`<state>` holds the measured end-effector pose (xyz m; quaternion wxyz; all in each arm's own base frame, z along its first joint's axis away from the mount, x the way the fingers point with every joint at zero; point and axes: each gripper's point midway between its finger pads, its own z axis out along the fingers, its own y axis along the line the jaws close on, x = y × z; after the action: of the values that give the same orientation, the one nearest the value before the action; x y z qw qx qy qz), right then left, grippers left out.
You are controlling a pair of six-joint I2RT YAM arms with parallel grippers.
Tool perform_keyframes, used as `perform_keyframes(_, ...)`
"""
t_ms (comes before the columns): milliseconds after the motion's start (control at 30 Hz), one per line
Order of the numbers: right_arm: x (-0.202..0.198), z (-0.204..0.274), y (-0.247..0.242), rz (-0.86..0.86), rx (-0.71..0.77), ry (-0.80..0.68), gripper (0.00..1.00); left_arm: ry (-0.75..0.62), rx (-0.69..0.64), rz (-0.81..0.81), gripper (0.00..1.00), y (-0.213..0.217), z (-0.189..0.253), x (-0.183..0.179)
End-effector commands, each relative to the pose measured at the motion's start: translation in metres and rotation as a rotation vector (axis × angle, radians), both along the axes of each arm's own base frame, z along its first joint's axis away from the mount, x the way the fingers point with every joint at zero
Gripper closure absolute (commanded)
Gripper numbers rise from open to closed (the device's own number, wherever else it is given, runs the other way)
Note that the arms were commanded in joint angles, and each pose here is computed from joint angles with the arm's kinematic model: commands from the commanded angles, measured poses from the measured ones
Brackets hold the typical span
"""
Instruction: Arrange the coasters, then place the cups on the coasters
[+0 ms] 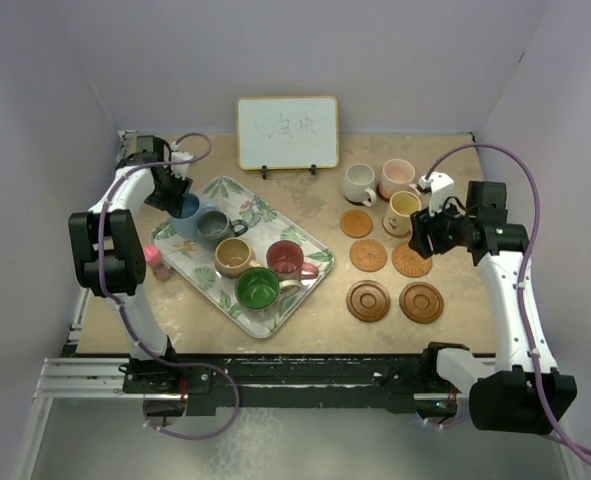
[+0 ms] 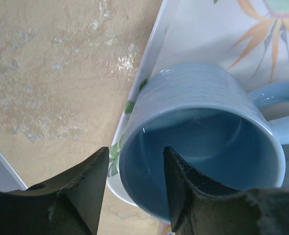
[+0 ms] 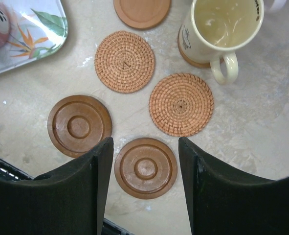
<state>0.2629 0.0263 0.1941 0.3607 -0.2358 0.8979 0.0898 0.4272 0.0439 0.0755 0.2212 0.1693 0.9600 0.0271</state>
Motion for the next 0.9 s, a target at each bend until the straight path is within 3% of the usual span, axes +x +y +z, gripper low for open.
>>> perform_keyframes(0,0.012,0.011,0.017,0.062,0.053,-0.08,0.42,-0.051,-0.04,-0.006,0.59,-0.005,-0.006,0.017)
perform_keyframes(267,0.028,0.011,0.039,0.19,0.06,-0.101,0.42,-0.104,-0.035,0.003,0.96,-0.002,0.008,0.039)
perform_keyframes(467,0.051,0.039,0.065,0.272,0.138,-0.182,0.42,-0.286,-0.043,0.017,0.97,-0.003,0.093,0.07)
perform_keyframes(600,0.057,0.062,0.09,0.329,0.221,-0.219,0.41,-0.378,-0.108,-0.031,0.97,-0.029,0.153,0.073)
perform_keyframes(700,0.056,0.078,0.11,0.397,0.258,-0.248,0.41,-0.425,-0.167,-0.124,0.97,-0.072,0.19,0.061)
perform_keyframes(867,0.051,0.111,0.14,0.509,0.313,-0.347,0.36,-0.436,-0.288,-0.334,0.97,-0.177,0.222,0.021)
